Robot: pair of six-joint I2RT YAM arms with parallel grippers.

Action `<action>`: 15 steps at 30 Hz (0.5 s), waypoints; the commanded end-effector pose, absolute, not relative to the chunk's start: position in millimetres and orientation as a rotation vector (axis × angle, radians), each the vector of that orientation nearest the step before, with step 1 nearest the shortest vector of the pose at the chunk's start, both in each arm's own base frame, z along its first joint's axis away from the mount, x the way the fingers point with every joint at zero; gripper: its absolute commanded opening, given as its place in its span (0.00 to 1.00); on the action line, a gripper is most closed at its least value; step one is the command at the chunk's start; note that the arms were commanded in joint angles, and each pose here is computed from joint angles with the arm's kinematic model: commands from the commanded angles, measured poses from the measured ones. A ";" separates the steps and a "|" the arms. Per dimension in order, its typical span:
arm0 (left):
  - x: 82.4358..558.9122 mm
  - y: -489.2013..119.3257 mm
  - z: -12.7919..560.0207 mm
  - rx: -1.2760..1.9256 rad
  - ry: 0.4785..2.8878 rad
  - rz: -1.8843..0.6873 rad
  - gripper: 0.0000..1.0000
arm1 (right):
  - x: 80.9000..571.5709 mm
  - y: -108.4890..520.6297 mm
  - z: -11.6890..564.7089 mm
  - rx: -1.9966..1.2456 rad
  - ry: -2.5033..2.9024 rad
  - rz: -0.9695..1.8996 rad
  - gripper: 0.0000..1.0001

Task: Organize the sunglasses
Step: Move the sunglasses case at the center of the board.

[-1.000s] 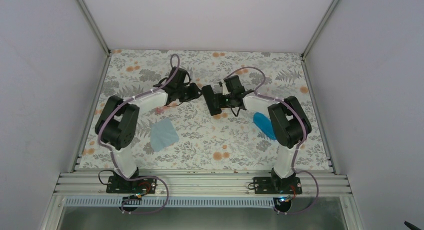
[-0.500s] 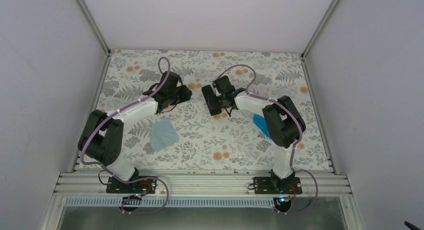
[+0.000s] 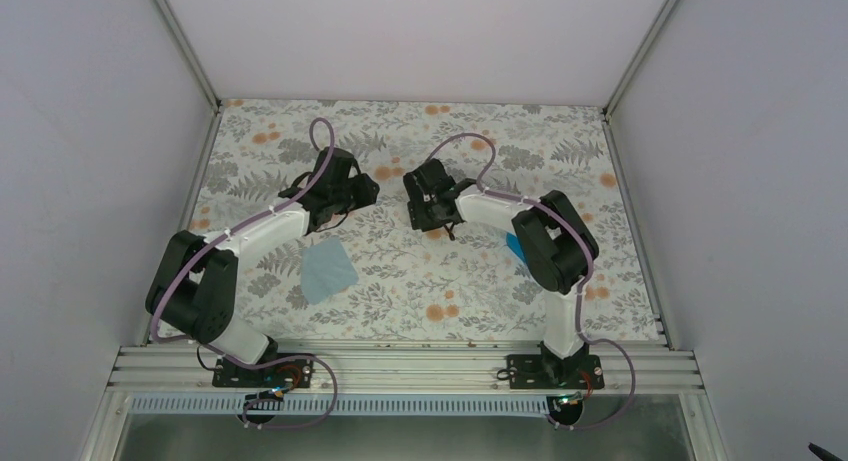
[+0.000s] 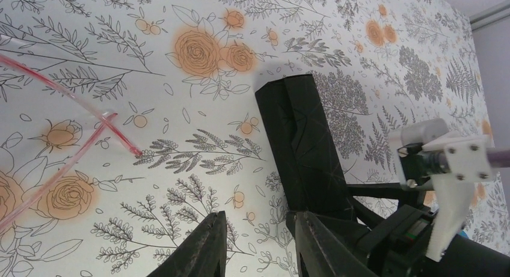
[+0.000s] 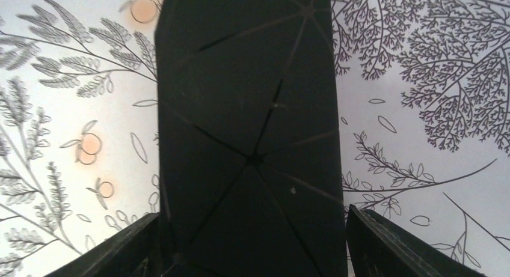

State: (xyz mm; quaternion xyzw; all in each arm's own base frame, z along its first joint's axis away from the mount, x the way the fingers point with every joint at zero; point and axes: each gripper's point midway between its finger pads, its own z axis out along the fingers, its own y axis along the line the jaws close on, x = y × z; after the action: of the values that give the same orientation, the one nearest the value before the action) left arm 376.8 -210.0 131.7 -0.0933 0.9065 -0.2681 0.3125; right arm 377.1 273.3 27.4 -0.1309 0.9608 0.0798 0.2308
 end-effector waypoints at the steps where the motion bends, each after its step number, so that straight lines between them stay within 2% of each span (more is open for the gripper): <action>1: 378.7 -208.1 130.6 -0.250 2.382 -0.709 0.30 | 381.0 270.2 20.9 -0.354 2.642 0.108 0.76; 10: 378.7 -209.0 131.7 -0.237 2.379 -0.720 0.30 | 393.1 256.5 24.8 -0.212 2.608 0.013 0.55; 15: 382.1 -213.9 133.1 -0.212 2.390 -0.730 0.30 | 412.4 237.5 35.3 -0.116 2.563 -0.013 0.52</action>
State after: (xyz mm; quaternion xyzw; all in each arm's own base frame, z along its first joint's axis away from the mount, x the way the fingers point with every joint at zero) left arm 377.1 -209.6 131.3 -0.0928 0.9065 -0.2712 0.3101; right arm 386.5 253.7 21.0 -0.0885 0.9657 0.0172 0.2435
